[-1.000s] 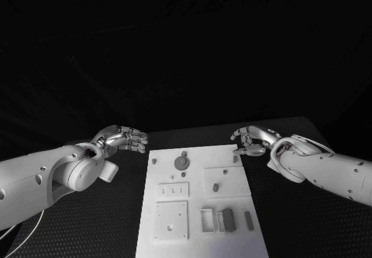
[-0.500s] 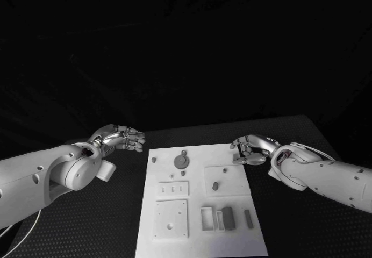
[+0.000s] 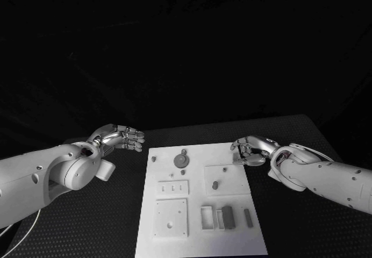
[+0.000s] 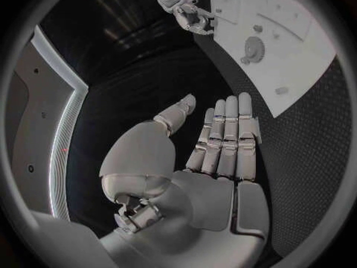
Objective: Assemble the parts on the task board
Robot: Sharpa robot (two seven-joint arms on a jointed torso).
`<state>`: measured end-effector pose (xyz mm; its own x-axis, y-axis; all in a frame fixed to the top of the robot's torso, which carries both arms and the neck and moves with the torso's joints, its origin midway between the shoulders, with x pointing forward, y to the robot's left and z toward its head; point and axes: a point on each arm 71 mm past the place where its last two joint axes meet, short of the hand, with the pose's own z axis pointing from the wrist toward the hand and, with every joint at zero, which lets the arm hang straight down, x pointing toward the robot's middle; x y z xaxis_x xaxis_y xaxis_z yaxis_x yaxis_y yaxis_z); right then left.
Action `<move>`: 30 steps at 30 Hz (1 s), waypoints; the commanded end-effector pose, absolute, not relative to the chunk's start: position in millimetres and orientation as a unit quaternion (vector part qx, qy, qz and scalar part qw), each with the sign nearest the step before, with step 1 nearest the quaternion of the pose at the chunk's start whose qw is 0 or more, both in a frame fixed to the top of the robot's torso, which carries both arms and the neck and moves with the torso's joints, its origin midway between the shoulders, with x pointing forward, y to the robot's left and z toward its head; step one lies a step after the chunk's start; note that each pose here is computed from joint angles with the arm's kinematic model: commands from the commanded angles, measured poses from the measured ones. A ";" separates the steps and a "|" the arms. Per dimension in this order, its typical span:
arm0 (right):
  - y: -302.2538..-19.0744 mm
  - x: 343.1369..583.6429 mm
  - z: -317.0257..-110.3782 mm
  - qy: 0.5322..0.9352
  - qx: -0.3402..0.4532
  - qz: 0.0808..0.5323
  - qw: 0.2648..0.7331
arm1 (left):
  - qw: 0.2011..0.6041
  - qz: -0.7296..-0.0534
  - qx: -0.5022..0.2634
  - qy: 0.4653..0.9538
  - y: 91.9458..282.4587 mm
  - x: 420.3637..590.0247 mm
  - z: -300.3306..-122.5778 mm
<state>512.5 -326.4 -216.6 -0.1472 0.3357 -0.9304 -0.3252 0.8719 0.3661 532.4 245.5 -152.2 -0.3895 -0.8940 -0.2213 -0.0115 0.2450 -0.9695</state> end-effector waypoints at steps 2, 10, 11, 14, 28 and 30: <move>-324.6 511.9 -219.2 0.709 -0.008 0.248 0.660 | 0.429 -0.517 -0.336 0.660 243.6 532.0 -151.6; -322.7 511.9 -220.9 0.709 -0.013 0.247 0.661 | 0.429 -0.516 -0.336 0.661 243.8 532.0 -152.2; -322.8 511.9 -221.0 0.709 -0.013 0.246 0.661 | 0.429 -0.516 -0.336 0.661 243.7 531.9 -152.3; -323.8 512.3 -221.0 0.708 -0.012 0.244 0.662 | 0.429 -0.516 -0.337 0.661 244.1 531.9 -152.4; -326.3 513.4 -221.4 0.708 -0.009 0.239 0.665 | 0.427 -0.515 -0.338 0.662 244.5 532.0 -155.1; -326.1 513.6 -221.5 0.708 -0.010 0.239 0.665 | 0.427 -0.514 -0.338 0.662 244.6 531.9 -155.4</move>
